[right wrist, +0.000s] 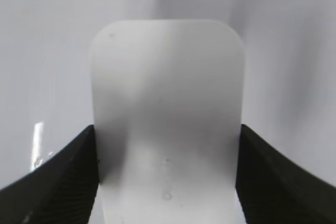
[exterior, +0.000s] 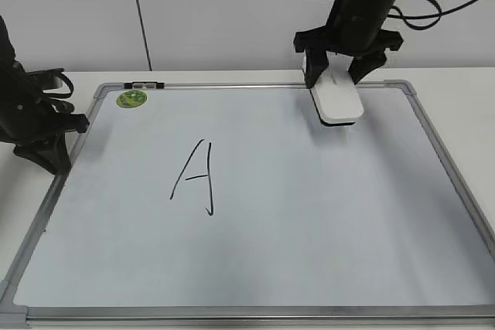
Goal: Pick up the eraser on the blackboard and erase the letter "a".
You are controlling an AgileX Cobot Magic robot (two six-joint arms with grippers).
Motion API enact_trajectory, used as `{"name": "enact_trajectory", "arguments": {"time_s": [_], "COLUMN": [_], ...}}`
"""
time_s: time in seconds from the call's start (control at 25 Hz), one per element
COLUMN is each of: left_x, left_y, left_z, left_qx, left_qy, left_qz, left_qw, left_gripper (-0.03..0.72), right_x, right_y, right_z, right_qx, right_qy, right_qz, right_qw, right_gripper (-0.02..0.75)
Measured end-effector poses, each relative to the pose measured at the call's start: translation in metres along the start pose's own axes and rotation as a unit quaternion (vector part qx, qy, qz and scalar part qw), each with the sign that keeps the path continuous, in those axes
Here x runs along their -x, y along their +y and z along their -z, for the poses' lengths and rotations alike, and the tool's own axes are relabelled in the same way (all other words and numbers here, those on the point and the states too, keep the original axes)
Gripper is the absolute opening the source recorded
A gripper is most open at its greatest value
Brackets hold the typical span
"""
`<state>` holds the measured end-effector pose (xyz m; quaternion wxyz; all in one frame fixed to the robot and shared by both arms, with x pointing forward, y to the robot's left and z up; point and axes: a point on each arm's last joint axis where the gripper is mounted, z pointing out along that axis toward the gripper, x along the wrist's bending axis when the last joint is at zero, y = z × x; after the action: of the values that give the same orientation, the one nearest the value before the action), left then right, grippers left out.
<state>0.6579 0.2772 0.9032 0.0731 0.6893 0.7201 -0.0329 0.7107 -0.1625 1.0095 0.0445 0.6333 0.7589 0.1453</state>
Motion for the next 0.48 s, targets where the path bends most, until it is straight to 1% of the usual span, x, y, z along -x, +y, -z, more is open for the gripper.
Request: {"name": "enact_trajectory", "arguments": {"time_s": [0.08,0.2,0.28,0.36,0.48], "left_x": [0.0,0.0,0.0,0.0,0.0], "left_y": [0.0,0.0,0.0,0.0,0.0], "left_z": [0.0,0.0,0.0,0.0,0.0], "left_qx": [0.0,0.0,0.0,0.0,-0.001], "left_qy": [0.0,0.0,0.0,0.0,0.0], "left_qz": [0.0,0.0,0.0,0.0,0.0], "left_qw": [1.0,1.0,1.0,1.0,1.0], "left_gripper": [0.055,0.055,0.055,0.055,0.055], "right_x": [0.003,0.01,0.018,0.033,0.063], "right_y": [0.0,-0.003,-0.006,-0.013,-0.027], "right_z": [0.007,0.006,0.003,-0.001,-0.005], "right_qx": [0.007,0.001,-0.009,-0.026,-0.056], "right_qy": [-0.019,-0.042,-0.046,-0.056,-0.065], "right_qz": [-0.001,-0.005,-0.014,-0.03,-0.063], "right_qw": [1.0,0.999,0.999,0.998,0.994], "right_gripper": [0.531,0.531,0.531,0.531,0.531]}}
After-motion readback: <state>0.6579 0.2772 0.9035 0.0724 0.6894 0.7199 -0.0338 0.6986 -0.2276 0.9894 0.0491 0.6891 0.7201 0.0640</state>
